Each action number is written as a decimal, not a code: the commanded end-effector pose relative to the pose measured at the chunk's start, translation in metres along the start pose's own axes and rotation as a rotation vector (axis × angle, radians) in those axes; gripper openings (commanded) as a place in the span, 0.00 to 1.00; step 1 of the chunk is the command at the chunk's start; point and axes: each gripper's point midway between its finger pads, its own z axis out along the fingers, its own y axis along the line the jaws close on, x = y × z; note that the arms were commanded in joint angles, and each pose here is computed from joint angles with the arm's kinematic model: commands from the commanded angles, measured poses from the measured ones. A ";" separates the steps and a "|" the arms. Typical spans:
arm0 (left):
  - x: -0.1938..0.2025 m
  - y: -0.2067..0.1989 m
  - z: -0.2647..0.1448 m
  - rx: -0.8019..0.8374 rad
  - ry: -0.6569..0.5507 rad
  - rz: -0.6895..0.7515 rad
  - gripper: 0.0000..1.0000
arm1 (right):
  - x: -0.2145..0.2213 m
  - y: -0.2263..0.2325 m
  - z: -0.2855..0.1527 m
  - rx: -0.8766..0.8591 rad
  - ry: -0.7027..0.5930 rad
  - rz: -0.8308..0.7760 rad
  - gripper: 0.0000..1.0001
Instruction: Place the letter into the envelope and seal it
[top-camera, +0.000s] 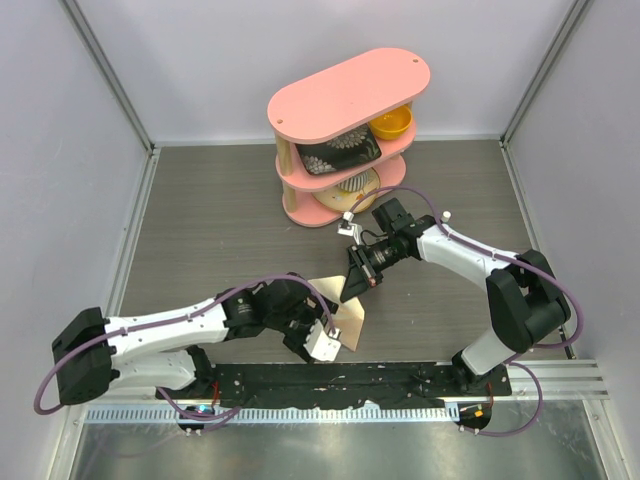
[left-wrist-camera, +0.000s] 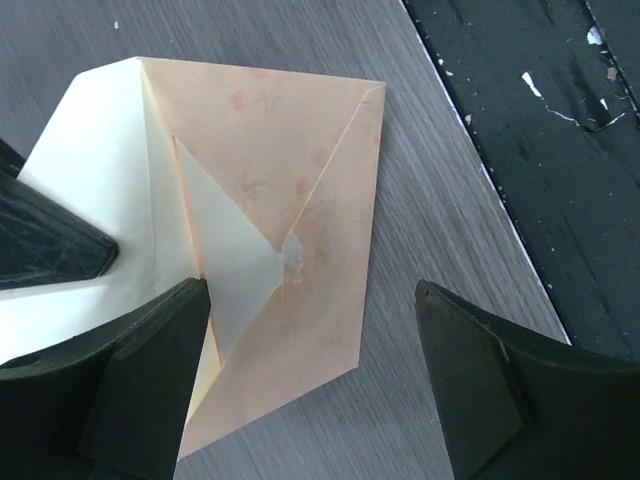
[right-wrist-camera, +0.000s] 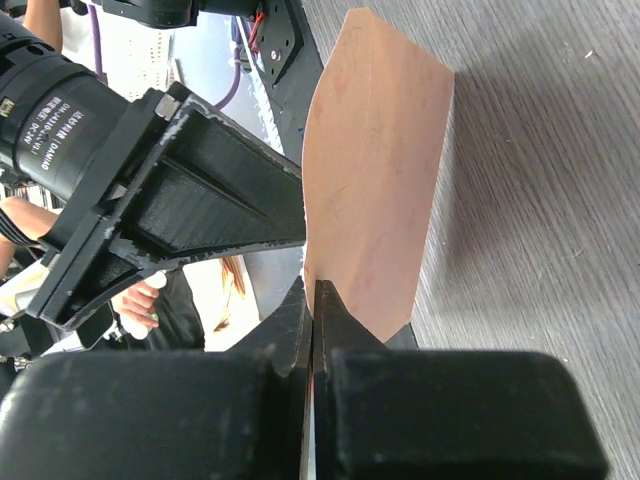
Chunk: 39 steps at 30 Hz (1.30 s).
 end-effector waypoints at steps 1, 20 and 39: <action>-0.007 -0.004 0.007 0.032 -0.053 0.021 0.87 | -0.008 0.016 -0.006 -0.035 -0.037 -0.069 0.01; -0.003 -0.006 0.003 0.105 0.014 0.003 0.87 | -0.008 0.005 -0.006 0.013 -0.035 -0.083 0.01; -0.020 0.002 0.021 0.135 -0.055 -0.014 0.87 | -0.012 0.012 -0.007 -0.013 -0.035 -0.089 0.01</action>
